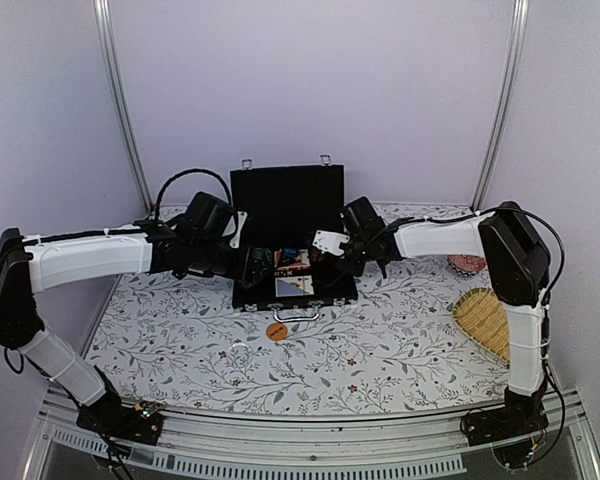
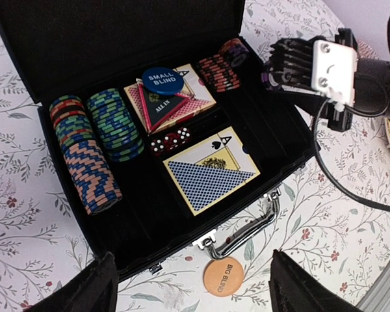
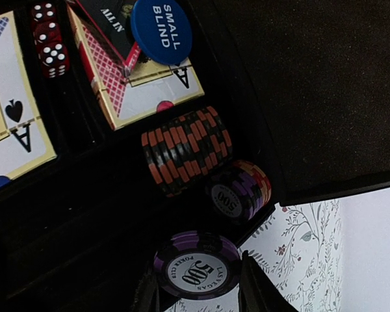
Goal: Pack up texas hold em set
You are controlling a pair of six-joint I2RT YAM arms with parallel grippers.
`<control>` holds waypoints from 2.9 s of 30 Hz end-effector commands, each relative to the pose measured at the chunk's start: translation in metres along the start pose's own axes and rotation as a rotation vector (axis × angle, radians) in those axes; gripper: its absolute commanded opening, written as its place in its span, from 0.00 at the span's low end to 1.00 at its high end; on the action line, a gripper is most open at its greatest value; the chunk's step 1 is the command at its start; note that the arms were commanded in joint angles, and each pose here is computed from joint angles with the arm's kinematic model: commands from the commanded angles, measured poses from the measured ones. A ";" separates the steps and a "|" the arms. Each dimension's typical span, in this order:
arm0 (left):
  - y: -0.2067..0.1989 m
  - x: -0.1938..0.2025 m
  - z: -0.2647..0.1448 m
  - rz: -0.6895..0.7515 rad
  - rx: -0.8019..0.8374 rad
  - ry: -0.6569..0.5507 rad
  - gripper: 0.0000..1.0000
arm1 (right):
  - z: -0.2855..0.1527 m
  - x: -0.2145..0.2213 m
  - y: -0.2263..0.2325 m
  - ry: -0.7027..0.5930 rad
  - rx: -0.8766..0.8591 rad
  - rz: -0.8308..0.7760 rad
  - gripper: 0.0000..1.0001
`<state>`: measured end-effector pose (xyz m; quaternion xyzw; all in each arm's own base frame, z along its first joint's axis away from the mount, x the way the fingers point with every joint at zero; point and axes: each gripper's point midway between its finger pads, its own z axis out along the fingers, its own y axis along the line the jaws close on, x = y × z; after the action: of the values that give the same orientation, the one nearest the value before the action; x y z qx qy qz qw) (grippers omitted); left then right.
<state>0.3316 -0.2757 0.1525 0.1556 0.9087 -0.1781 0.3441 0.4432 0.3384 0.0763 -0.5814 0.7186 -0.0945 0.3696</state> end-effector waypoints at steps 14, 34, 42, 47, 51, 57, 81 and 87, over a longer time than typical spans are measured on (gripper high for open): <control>0.008 0.002 -0.002 -0.012 -0.021 0.001 0.80 | 0.039 -0.006 -0.017 0.004 0.130 -0.087 0.39; 0.011 0.007 0.006 -0.013 -0.024 0.019 0.80 | 0.058 0.008 -0.021 0.022 0.128 -0.087 0.52; 0.011 0.008 0.007 -0.012 -0.023 0.025 0.80 | 0.055 0.005 -0.025 0.004 0.133 -0.084 0.63; 0.012 0.007 0.007 -0.009 -0.025 0.025 0.80 | 0.050 0.004 -0.026 -0.009 0.119 -0.081 0.66; 0.013 0.006 0.007 -0.008 -0.025 0.023 0.80 | 0.044 0.001 -0.027 -0.041 0.071 -0.054 0.71; 0.014 0.009 0.009 -0.008 -0.024 0.030 0.80 | 0.037 0.001 -0.033 -0.088 -0.045 0.043 0.73; 0.012 0.013 0.001 0.034 -0.001 0.052 0.80 | -0.078 -0.025 -0.052 -0.285 -0.303 0.286 0.77; 0.004 0.033 0.000 0.085 0.046 0.156 0.70 | -0.151 -0.031 0.005 -0.415 -0.627 0.340 0.75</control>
<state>0.3223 -0.2696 0.1369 0.1850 0.9153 -0.1704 0.3146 0.4185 0.3193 0.1963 -0.5372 0.7210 0.1658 0.4051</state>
